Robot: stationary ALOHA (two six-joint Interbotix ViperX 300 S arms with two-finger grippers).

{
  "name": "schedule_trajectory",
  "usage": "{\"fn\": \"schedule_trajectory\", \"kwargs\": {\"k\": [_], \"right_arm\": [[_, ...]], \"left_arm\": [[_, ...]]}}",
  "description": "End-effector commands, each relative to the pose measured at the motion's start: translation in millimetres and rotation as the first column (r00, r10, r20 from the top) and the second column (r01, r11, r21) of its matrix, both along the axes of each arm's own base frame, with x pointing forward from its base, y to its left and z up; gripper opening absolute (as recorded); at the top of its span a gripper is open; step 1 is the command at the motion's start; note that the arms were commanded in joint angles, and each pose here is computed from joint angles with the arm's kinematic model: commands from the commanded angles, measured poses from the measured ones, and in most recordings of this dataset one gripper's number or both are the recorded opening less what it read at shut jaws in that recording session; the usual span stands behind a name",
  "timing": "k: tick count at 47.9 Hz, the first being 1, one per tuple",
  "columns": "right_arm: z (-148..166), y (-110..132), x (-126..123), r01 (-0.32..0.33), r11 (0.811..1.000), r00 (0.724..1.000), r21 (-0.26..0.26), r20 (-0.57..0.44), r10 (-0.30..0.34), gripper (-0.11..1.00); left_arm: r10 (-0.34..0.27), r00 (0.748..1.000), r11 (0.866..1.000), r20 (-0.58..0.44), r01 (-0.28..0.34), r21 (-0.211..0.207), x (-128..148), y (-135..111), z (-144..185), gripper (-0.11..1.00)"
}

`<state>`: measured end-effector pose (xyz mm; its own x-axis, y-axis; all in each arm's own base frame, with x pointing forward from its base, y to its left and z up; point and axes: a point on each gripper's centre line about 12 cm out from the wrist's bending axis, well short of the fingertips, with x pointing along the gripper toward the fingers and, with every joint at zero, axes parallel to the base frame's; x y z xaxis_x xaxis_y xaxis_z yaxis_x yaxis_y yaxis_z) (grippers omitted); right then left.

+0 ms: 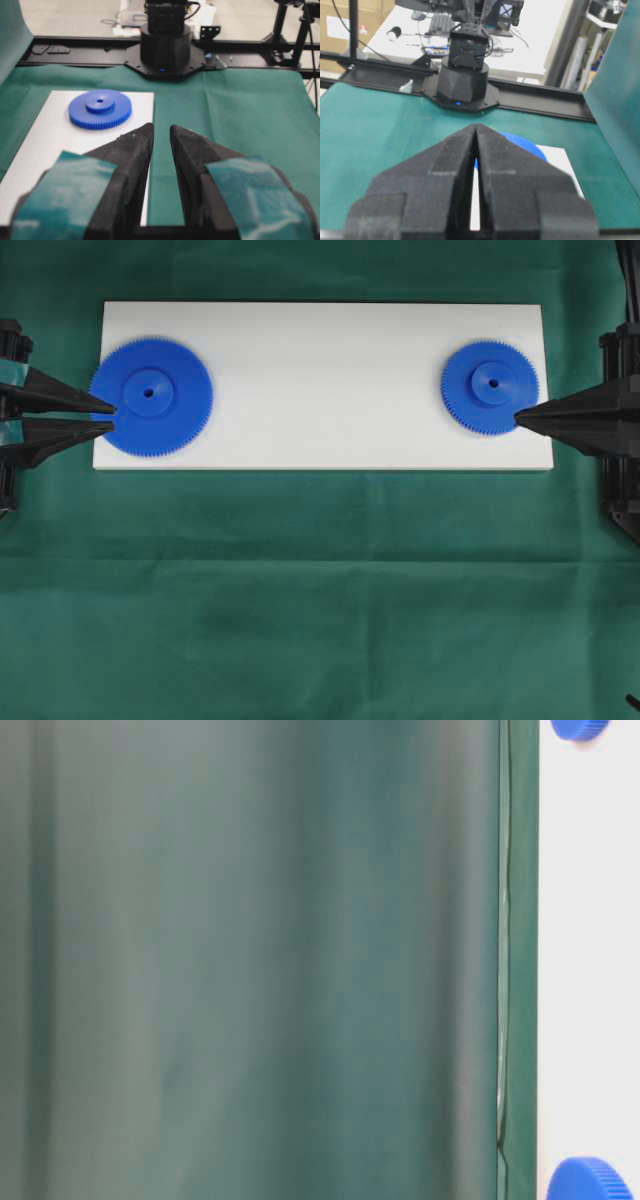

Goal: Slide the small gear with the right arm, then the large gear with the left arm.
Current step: 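Move the right gripper down onto the center hub of the small blue gear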

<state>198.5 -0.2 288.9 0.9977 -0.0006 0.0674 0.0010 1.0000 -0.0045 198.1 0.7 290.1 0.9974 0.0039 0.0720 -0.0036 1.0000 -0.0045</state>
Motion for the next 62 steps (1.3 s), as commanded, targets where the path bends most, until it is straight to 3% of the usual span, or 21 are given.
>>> {"fn": "schedule_trajectory", "kwargs": {"k": [1, 9, 16, 24, 31, 37, 45, 51, 62], "right_arm": [[2.2, -1.1, 0.9, 0.005, 1.0, 1.0, -0.003, 0.011, -0.005, 0.5], [-5.7, -1.3, -1.5, 0.005, 1.0, 1.0, -0.025, 0.005, -0.005, 0.5], [-7.6, -5.2, -2.3, 0.025, 0.999, 1.0, -0.024, 0.003, -0.025, 0.5], [-10.3, -31.0, -6.7, 0.158, 0.987, 0.987, -0.019, -0.003, -0.159, 0.5], [-8.9, -58.2, -16.6, 0.304, 0.953, 0.953, -0.015, -0.006, -0.304, 0.5], [-10.9, -71.0, -21.7, 0.371, 0.928, 0.928, -0.004, -0.038, -0.371, 0.5], [-17.4, -75.8, -22.0, 0.394, 0.919, 0.916, 0.019, -0.095, -0.391, 0.5], [-29.2, -78.7, -16.8, 0.402, 0.914, 0.9, 0.046, -0.206, -0.386, 0.5], [-58.5, -85.2, -5.8, 0.44, 0.894, 0.807, 0.087, -0.474, -0.352, 0.5]], "left_arm": [[0.005, 1.0, 1.0, 0.011, -0.005, -0.006, -1.3, 0.7, 0.4, 0.24], [0.007, 1.0, 1.0, 0.003, -0.007, -0.009, -4.2, 1.1, -5.5, 0.0], [0.014, 1.0, 1.0, 0.008, -0.014, -0.007, -5.3, 2.5, -4.9, -0.01], [0.094, 0.996, 0.996, -0.002, -0.094, -0.007, -7.0, 17.8, -8.0, -0.01], [0.197, 0.98, 0.98, -0.008, -0.197, -0.009, -10.9, 37.4, -10.8, -0.01], [0.236, 0.972, 0.972, -0.017, -0.236, -0.009, -14.1, 44.5, -13.6, -0.01], [0.236, 0.971, 0.972, -0.037, -0.237, -0.012, -15.8, 44.2, -16.5, -0.01], [0.235, 0.97, 0.971, -0.058, -0.237, -0.017, -15.6, 44.3, -18.1, -0.01], [0.234, 0.968, 0.971, -0.087, -0.237, -0.026, -15.0, 44.4, -18.9, -0.01]]}}
